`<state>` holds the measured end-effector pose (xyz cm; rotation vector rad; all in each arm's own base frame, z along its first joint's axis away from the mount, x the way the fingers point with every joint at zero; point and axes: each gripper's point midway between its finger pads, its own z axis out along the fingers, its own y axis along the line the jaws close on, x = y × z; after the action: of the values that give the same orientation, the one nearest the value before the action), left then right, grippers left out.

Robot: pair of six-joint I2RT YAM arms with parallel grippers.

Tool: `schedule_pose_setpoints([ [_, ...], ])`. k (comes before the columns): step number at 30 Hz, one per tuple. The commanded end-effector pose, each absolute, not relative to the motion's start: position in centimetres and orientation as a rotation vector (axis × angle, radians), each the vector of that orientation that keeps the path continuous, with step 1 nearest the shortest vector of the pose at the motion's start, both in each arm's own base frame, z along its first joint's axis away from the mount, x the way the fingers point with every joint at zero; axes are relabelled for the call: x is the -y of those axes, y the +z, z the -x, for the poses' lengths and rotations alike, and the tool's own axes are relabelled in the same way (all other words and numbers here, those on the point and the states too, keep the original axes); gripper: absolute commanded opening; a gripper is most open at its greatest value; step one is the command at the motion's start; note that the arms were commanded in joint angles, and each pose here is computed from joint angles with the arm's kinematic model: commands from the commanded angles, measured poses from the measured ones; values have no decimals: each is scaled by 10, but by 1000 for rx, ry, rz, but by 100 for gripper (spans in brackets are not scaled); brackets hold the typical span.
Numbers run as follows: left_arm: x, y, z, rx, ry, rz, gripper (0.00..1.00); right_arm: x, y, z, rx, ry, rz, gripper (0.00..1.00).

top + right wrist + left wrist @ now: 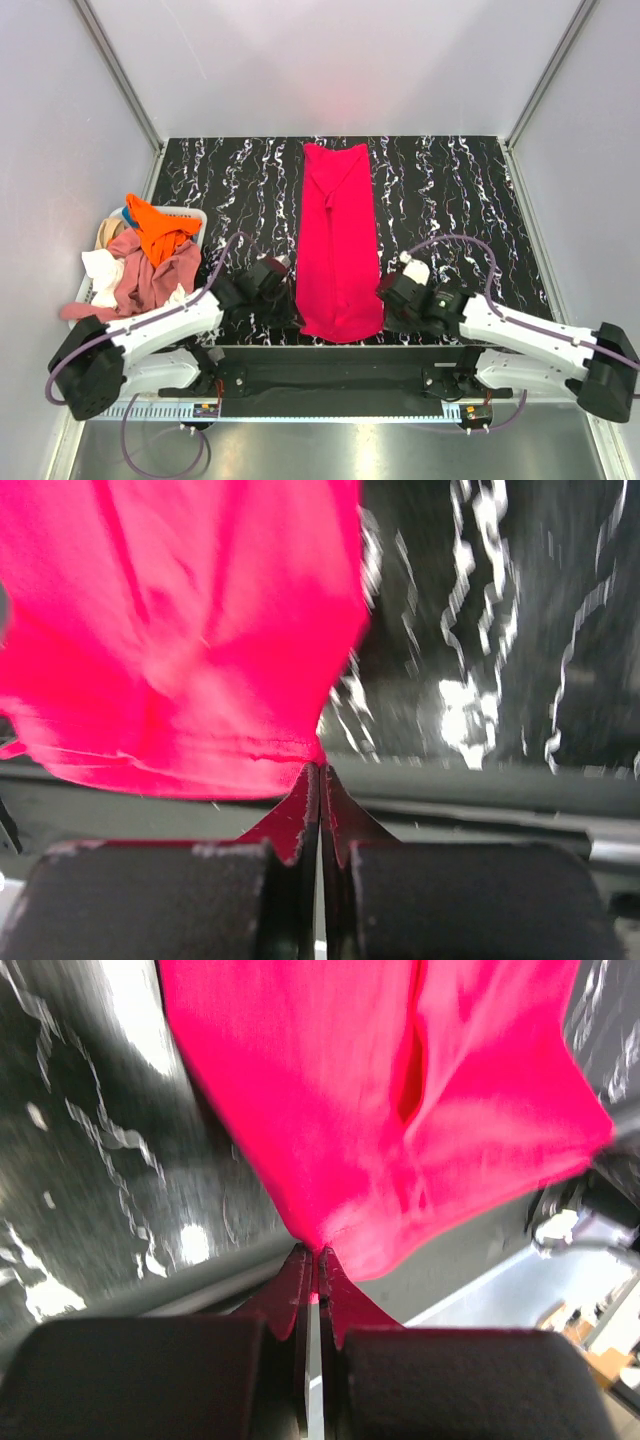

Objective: Fold and stack the t-shirts
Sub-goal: Fold the tshirt

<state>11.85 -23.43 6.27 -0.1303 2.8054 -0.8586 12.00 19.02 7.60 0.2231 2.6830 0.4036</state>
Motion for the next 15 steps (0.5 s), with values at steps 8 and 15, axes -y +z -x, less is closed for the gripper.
schedule_pose_setpoints([
  [8, 230, 88, -255, -2693, -734, 184, 0, -211, 108, -260, -2509, 214, 114, 0],
  [15, 245, 118, -369, -2591, -813, 149, 0, -232, 132, -368, -2445, 222, 183, 0],
])
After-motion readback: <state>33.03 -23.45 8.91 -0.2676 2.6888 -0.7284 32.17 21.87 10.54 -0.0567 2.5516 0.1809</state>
